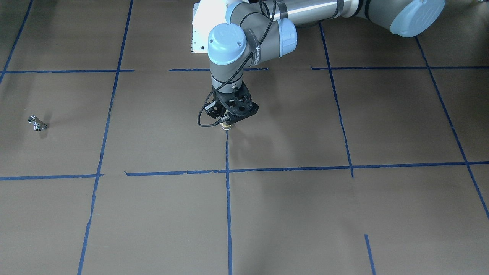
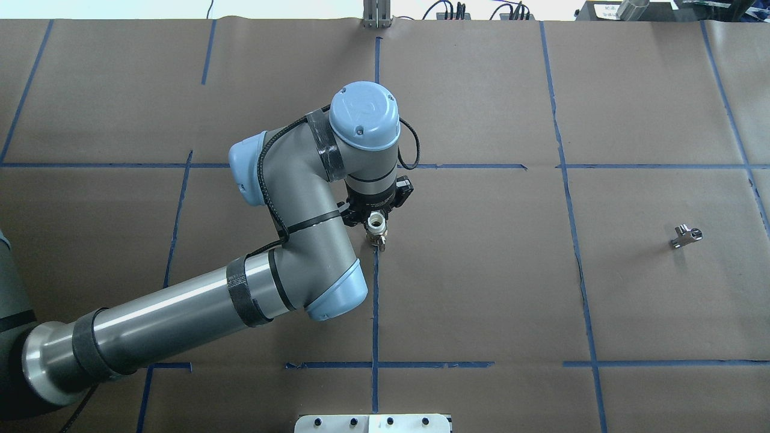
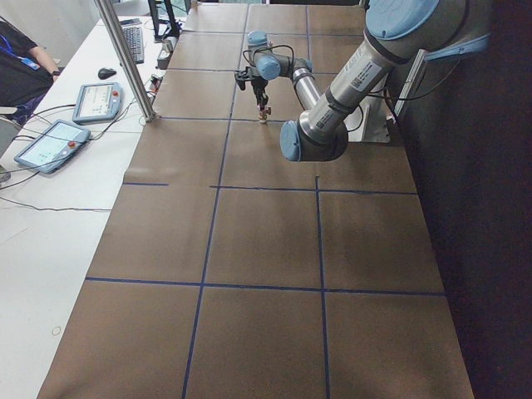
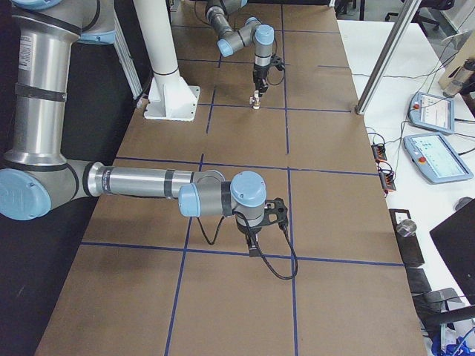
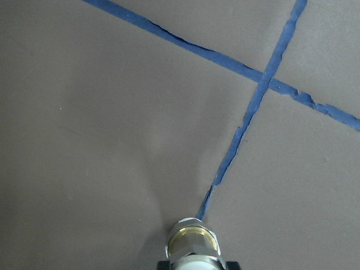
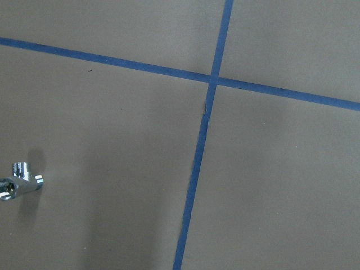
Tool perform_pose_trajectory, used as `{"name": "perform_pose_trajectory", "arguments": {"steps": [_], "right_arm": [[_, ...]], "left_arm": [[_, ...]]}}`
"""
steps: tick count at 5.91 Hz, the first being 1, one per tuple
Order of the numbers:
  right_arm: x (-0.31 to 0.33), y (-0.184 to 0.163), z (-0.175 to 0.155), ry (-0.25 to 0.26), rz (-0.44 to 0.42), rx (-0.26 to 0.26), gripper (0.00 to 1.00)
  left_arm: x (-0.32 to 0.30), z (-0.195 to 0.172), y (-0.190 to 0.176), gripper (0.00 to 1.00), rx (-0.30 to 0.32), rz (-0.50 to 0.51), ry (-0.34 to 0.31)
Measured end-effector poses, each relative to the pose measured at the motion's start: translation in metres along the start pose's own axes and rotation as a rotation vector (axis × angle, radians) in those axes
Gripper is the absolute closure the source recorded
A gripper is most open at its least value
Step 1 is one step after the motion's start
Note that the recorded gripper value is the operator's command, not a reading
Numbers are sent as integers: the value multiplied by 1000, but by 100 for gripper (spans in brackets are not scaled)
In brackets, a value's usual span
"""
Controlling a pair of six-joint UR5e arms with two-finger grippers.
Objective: Assemble PPR valve and pipe with both arms
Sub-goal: 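Lower the pipe fitting upright onto the table and open the left gripper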
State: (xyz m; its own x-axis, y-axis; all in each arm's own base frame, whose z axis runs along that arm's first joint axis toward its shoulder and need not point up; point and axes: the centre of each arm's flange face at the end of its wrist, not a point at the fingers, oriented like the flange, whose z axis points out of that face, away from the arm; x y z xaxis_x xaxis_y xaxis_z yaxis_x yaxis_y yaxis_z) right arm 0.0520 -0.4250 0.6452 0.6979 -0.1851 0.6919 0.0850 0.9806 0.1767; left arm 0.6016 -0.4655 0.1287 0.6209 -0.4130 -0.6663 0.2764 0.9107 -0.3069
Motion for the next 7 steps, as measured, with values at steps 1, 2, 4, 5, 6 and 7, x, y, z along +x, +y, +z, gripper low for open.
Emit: {"name": "perform_pose_trajectory", "arguments": {"steps": [1, 2, 4, 5, 6, 7], "right_arm": [[0, 0, 0, 0, 0, 0, 0], [0, 0, 0, 0, 1, -1, 0], [0, 0, 0, -1, 2, -1, 0], [0, 0, 0, -1, 2, 0, 0], [0, 0, 0, -1, 2, 0, 0], [0, 0, 0, -2, 1, 0, 0]], "left_arm": [[0, 1, 2, 59, -2, 3, 0], [0, 3, 3, 48, -3, 5, -2], [-4, 6, 2, 0, 1, 19, -7], [-3, 2, 3, 0, 4, 32, 2], [-3, -11, 5, 0, 9, 58, 21], [-10, -28, 2, 0, 13, 92, 39]]}}
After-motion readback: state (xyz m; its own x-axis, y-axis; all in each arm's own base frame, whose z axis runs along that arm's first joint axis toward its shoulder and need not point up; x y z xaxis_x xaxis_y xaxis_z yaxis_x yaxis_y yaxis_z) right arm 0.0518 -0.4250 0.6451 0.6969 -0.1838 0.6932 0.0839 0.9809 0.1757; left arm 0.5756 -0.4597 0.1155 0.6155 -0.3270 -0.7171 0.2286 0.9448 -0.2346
